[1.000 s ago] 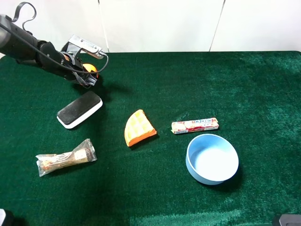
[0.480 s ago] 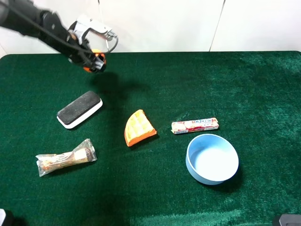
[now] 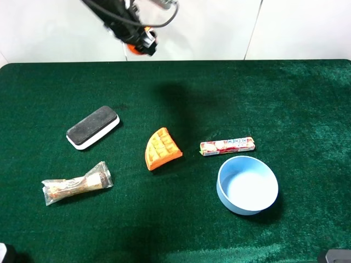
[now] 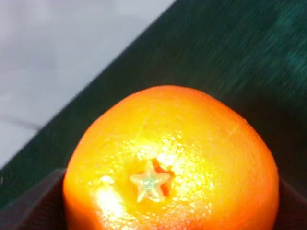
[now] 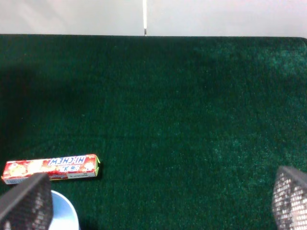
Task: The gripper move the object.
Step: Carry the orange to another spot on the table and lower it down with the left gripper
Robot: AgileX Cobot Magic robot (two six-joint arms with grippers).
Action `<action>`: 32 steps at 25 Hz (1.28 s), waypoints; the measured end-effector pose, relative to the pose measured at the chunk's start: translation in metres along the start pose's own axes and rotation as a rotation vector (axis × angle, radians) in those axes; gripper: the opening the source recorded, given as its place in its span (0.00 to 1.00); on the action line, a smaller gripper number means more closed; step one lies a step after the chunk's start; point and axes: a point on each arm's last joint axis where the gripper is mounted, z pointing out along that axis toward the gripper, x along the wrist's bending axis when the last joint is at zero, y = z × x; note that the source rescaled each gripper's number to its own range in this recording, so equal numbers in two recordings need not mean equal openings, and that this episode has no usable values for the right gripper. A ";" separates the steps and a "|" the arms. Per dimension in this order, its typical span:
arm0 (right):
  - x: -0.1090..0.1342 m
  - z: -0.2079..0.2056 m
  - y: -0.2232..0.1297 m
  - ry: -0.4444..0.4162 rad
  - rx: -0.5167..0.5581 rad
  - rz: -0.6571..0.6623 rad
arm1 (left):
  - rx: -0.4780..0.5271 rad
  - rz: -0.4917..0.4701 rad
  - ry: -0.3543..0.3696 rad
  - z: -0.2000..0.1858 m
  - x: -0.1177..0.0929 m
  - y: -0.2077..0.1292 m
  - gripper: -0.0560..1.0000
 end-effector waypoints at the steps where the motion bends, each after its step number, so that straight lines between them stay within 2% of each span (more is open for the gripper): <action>1: 0.000 0.000 0.000 0.000 0.000 0.000 | -0.016 0.008 -0.007 -0.003 -0.005 0.007 0.05; 9: 0.000 0.000 0.000 0.000 0.000 0.000 | -0.108 0.090 -0.073 -0.017 -0.056 0.043 0.05; 19: 0.000 0.000 0.000 0.000 0.000 0.000 | -0.136 0.182 -0.175 0.016 -0.128 0.071 0.05; 24: 0.000 0.000 0.000 0.001 0.000 0.001 | -0.120 0.226 -0.216 0.038 -0.161 0.072 0.05; 32: 0.000 0.000 0.000 0.001 0.000 0.001 | -0.072 0.273 -0.253 0.076 -0.197 0.057 0.05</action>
